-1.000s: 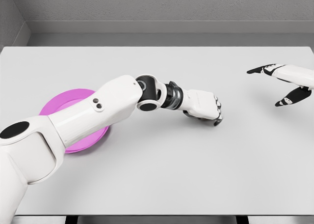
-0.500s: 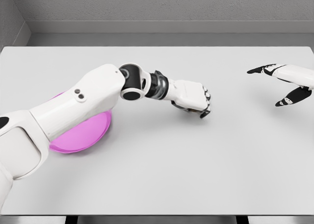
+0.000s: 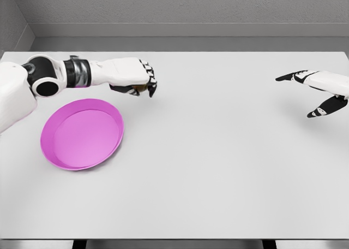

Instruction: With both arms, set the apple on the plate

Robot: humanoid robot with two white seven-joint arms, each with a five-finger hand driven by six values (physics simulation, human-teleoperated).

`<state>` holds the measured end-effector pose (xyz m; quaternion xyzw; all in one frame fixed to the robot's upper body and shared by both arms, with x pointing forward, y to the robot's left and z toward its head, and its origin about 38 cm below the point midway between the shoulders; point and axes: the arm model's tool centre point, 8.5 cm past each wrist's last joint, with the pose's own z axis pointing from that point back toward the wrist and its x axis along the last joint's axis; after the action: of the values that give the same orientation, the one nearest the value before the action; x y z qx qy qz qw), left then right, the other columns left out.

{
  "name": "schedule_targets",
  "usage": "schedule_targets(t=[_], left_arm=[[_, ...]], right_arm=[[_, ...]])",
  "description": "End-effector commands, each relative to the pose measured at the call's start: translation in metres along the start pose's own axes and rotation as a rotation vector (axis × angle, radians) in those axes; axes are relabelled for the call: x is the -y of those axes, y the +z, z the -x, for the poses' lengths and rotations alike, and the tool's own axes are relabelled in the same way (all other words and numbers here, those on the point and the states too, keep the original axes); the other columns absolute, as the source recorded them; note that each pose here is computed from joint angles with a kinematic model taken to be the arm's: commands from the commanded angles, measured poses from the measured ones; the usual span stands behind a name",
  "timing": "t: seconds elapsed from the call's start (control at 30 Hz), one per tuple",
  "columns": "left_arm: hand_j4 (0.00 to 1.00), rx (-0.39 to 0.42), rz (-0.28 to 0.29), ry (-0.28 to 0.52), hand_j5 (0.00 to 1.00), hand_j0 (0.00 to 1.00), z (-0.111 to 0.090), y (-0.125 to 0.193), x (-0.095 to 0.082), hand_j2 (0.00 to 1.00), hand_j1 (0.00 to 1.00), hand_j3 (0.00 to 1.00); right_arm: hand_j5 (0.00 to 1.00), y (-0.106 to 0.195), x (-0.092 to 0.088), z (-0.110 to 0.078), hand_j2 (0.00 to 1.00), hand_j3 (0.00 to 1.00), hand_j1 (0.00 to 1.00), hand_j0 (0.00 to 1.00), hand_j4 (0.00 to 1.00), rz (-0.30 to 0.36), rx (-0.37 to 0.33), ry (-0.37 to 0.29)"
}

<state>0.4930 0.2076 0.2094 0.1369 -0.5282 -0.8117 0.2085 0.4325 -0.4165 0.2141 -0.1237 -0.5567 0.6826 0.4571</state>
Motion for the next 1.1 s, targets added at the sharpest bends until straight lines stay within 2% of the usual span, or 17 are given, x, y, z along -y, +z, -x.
schedule_targets(t=[0.0, 0.03, 0.1, 0.13, 0.23, 0.37, 0.43, 0.5, 0.53, 0.6, 0.63, 0.7, 0.73, 0.8, 1.0, 1.07], left_arm=[[0.41, -0.097, 0.02, 0.025, 0.41, 0.41, 0.026, 0.054, 0.011, 0.41, 0.41, 0.41], [0.38, -0.118, 0.03, 0.047, 0.38, 0.38, 0.03, 0.067, 0.02, 0.38, 0.38, 0.38], [0.38, -0.126, 0.068, 0.038, 0.38, 0.38, 0.023, 0.096, 0.035, 0.38, 0.38, 0.38], [0.38, -0.116, 0.071, 0.027, 0.38, 0.38, 0.018, 0.101, 0.034, 0.38, 0.38, 0.38], [0.38, -0.041, 0.07, 0.01, 0.38, 0.38, -0.006, 0.089, 0.036, 0.38, 0.38, 0.38], [0.4, -0.027, 0.07, 0.015, 0.4, 0.4, -0.011, 0.087, 0.038, 0.4, 0.4, 0.4], [0.49, -0.027, 0.069, 0.019, 0.49, 0.49, -0.011, 0.087, 0.039, 0.49, 0.49, 0.49], [0.91, -0.013, 0.038, 0.061, 0.91, 0.91, -0.012, 0.088, 0.036, 0.91, 0.91, 0.91], [1.0, 0.004, 0.022, 0.055, 1.0, 1.0, -0.017, 0.087, 0.028, 1.0, 1.0, 1.0], [1.0, 0.029, -0.02, 0.056, 1.0, 1.0, -0.021, 0.081, 0.014, 1.0, 1.0, 1.0], [1.0, 0.04, -0.069, 0.004, 1.0, 1.0, -0.019, 0.075, -0.02, 1.0, 1.0, 1.0], [1.0, 0.108, -0.147, -0.07, 1.0, 1.0, -0.032, 0.044, -0.07, 1.0, 1.0, 1.0], [1.0, 0.144, -0.17, -0.074, 1.0, 1.0, -0.04, 0.025, -0.081, 1.0, 1.0, 1.0], [1.0, 0.206, -0.199, -0.064, 1.0, 1.0, -0.056, -0.004, -0.09, 1.0, 1.0, 1.0], [1.0, 0.218, -0.178, -0.032, 1.0, 1.0, -0.059, -0.021, -0.078, 1.0, 1.0, 1.0], [1.0, 0.193, -0.16, 0.007, 1.0, 1.0, -0.05, -0.021, -0.062, 1.0, 1.0, 1.0]], right_arm=[[1.0, 0.001, 0.001, 0.0, 1.0, 1.0, 1.0, 1.0, 1.0, 0.004, 0.0, -0.005], [1.0, 0.001, 0.001, 0.0, 1.0, 1.0, 1.0, 1.0, 1.0, 0.004, 0.0, -0.005], [1.0, 0.001, 0.001, 0.0, 1.0, 1.0, 1.0, 1.0, 1.0, 0.004, -0.002, -0.004], [1.0, 0.004, 0.002, 0.001, 1.0, 1.0, 1.0, 1.0, 1.0, 0.002, -0.007, 0.0], [1.0, 0.015, 0.01, 0.004, 1.0, 1.0, 1.0, 1.0, 1.0, 0.003, -0.028, 0.015], [1.0, 0.014, 0.01, 0.004, 1.0, 1.0, 1.0, 1.0, 1.0, 0.003, -0.027, 0.016], [1.0, 0.014, 0.011, 0.004, 1.0, 1.0, 1.0, 1.0, 1.0, 0.004, -0.027, 0.017], [1.0, 0.014, 0.01, 0.004, 1.0, 1.0, 1.0, 1.0, 1.0, 0.003, -0.026, 0.017], [1.0, 0.014, 0.01, 0.004, 1.0, 1.0, 1.0, 1.0, 1.0, 0.003, -0.027, 0.016], [1.0, 0.014, 0.01, 0.004, 1.0, 1.0, 1.0, 1.0, 1.0, 0.003, -0.027, 0.016], [1.0, 0.014, 0.011, 0.004, 1.0, 1.0, 1.0, 1.0, 1.0, 0.004, -0.027, 0.017], [1.0, 0.015, 0.011, 0.004, 1.0, 1.0, 1.0, 1.0, 1.0, 0.006, -0.027, 0.017], [1.0, 0.015, 0.011, 0.004, 1.0, 1.0, 1.0, 1.0, 1.0, 0.006, -0.027, 0.017], [1.0, 0.015, 0.011, 0.004, 1.0, 1.0, 1.0, 1.0, 1.0, 0.006, -0.028, 0.016], [1.0, 0.015, 0.009, 0.004, 1.0, 1.0, 1.0, 1.0, 1.0, 0.004, -0.028, 0.014], [1.0, 0.015, 0.008, 0.005, 1.0, 1.0, 1.0, 1.0, 1.0, 0.001, -0.029, 0.014]])
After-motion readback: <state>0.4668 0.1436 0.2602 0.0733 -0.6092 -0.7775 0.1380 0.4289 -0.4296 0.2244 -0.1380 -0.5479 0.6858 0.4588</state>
